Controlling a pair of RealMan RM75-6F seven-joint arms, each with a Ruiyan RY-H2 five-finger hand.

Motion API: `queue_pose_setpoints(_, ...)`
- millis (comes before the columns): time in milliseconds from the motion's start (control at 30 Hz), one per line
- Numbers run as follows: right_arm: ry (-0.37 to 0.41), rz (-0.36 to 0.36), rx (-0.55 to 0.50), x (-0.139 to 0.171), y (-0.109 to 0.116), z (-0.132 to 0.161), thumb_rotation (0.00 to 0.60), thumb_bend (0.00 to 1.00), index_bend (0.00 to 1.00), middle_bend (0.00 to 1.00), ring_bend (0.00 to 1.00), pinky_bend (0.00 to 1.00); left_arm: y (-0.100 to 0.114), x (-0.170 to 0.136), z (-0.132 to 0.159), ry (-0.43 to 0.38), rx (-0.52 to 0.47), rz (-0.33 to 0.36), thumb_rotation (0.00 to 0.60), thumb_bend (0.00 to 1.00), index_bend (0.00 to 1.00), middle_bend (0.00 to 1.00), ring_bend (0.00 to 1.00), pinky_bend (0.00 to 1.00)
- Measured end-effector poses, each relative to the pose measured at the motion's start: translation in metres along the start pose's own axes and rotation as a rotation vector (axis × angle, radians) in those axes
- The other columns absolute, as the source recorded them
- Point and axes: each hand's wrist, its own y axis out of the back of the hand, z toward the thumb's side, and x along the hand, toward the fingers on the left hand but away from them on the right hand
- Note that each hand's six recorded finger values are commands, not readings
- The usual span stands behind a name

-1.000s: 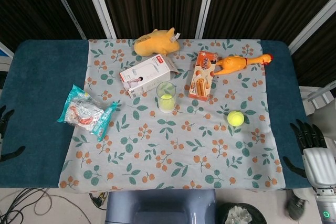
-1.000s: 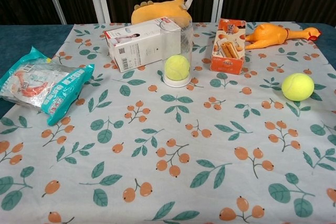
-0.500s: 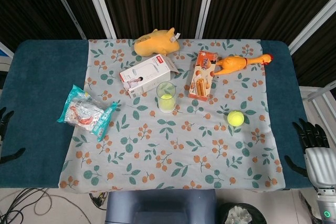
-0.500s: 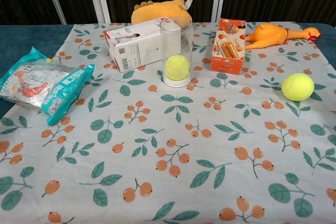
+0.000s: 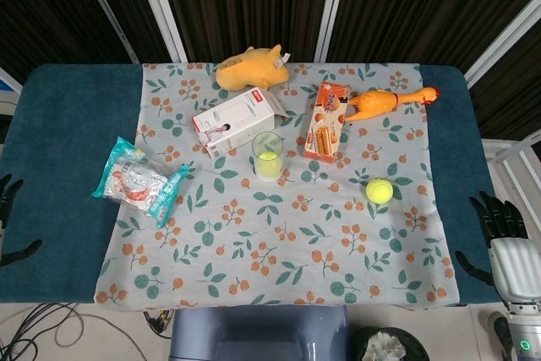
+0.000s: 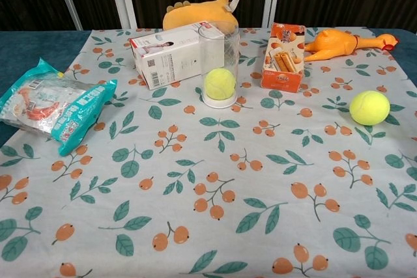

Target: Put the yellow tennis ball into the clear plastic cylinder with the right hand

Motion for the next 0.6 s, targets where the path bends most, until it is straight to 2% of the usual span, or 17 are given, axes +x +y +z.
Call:
queue_pose_setpoints(133,-0.018,0.059,-0.05,-0.004,0.0,0.003,0.6,0.29,0.05,0.0,0.02,0.0,0.001,0.001,-0.003,0.008,-0.004,-0.001,0.6,0.0,0.08,0.0,0.0,0.06)
queue_pose_setpoints(267,-0.021,0.113,-0.062,-0.023,0.001,0.01,0.6,0.25,0.05,0.0,0.02,0.0,0.003,0.001,-0.003,0.01,-0.008,0.005,0.6,0.0,0.08,0.0,0.0,0.06)
queue_pose_setpoints(600,-0.027,0.311,-0.081,-0.094,-0.021,0.039,0.6,0.25,0.05,0.0,0.02,0.0,0.002,0.005,-0.008,0.025,-0.004,0.002,0.6,0.0,0.08,0.0,0.0,0.06)
